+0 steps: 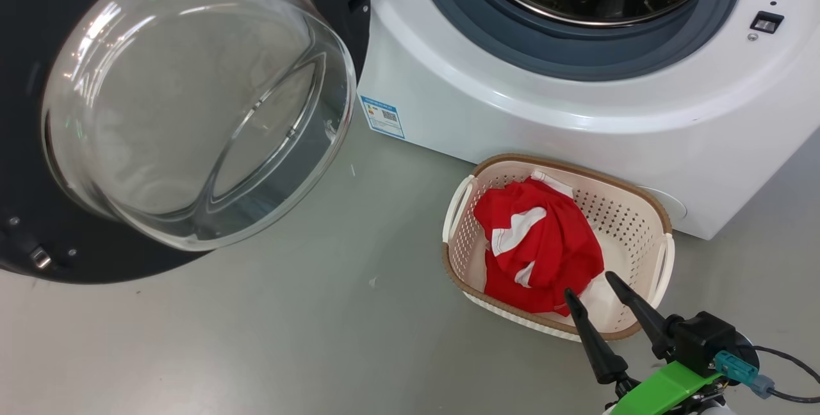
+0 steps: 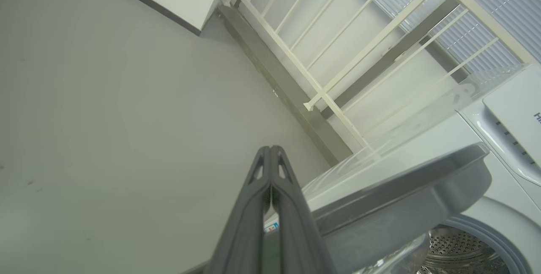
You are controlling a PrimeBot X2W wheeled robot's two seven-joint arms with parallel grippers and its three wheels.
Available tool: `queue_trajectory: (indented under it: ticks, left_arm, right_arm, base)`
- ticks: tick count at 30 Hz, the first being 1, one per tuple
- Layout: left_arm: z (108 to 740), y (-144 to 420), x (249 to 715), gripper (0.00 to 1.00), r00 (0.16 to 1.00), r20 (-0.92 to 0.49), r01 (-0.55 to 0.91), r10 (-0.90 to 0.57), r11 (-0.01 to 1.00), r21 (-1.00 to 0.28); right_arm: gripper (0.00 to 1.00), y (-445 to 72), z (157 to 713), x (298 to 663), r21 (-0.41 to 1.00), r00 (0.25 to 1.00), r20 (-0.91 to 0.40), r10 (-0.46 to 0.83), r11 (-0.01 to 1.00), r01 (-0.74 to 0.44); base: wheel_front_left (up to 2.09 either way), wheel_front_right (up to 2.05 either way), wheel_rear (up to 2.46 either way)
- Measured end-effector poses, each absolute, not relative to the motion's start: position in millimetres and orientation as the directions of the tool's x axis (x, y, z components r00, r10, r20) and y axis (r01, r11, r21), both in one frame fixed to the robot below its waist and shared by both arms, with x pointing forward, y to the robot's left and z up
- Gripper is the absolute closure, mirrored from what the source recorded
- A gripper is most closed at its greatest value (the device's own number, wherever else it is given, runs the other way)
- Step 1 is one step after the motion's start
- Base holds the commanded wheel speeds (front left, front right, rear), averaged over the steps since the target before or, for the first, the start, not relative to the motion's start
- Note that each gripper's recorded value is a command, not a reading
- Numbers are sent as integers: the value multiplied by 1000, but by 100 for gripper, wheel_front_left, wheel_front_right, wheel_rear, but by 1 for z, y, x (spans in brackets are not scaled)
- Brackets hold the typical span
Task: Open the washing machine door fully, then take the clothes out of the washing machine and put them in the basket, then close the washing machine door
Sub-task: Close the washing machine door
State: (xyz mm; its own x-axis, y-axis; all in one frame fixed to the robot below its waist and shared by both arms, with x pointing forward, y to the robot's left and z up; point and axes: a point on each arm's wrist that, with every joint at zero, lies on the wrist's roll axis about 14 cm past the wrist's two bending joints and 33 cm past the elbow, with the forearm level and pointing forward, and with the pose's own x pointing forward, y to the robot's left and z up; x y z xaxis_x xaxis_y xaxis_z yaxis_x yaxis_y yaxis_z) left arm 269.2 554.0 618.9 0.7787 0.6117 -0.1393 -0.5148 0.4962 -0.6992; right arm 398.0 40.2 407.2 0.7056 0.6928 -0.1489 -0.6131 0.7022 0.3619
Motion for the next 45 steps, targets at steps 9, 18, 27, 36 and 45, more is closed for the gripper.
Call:
queue_trajectory:
  ticks: [9, 18, 27, 36, 45]
  left_arm:
    - [593, 526, 290, 100, 853, -272, -488, 446, 494, -719]
    - [588, 512, 287, 100, 879, -331, -471, 343, 518, -714]
    - [594, 492, 284, 100, 906, -357, -422, 229, 577, -699]
    - [607, 463, 294, 100, 939, -330, -317, 101, 630, -709]
    - [606, 417, 309, 100, 940, -336, -202, -67, 684, -701]
  right_arm:
    - [0, 38, 406, 397, 360, 706, -152, 692, 703, -613]
    - [0, 36, 410, 396, 353, 712, -146, 686, 709, -610]
    - [0, 36, 419, 395, 345, 717, -129, 685, 709, -615]
    - [0, 33, 426, 395, 337, 729, -115, 675, 717, -610]
    - [0, 20, 430, 394, 332, 758, -110, 643, 742, -582]
  base:
    - [0, 0, 0]
    - [0, 0, 0]
    - [0, 0, 0]
    - [0, 0, 0]
    - [0, 0, 0]
